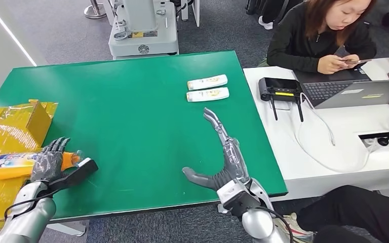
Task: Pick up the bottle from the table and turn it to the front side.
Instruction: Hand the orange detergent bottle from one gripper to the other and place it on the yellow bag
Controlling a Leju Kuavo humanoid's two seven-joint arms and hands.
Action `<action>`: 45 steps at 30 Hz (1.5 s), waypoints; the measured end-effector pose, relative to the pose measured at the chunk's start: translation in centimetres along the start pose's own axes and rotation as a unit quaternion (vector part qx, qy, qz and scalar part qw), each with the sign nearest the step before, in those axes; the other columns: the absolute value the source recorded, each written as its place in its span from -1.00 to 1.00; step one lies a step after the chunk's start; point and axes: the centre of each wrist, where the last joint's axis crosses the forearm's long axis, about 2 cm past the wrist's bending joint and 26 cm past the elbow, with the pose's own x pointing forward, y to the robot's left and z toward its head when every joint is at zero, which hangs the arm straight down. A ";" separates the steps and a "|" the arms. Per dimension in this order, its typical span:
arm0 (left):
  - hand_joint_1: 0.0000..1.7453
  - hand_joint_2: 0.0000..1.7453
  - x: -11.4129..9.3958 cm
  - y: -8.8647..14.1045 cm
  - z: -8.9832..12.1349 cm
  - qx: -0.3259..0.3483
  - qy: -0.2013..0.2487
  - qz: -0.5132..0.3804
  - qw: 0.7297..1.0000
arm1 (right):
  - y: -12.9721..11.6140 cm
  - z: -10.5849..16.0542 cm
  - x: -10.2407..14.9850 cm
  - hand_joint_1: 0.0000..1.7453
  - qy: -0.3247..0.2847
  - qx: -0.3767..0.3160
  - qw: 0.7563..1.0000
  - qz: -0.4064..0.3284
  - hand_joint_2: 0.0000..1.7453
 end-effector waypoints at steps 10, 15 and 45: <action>-1.00 -1.00 0.6 0.7 -1.1 -0.001 -0.046 0.368 0.929 | 0.0 -0.4 -0.7 -1.00 0.003 -0.010 1.000 -0.019 1.00; -1.00 -1.00 1.7 0.2 -1.2 0.005 -0.062 0.427 0.902 | 0.2 -0.2 -0.9 -1.00 0.008 -0.010 1.000 -0.020 1.00; -1.00 -1.00 13.2 2.2 0.2 0.284 -0.209 0.427 0.833 | 1.2 3.3 -1.0 -1.00 0.042 -0.035 0.999 -0.002 1.00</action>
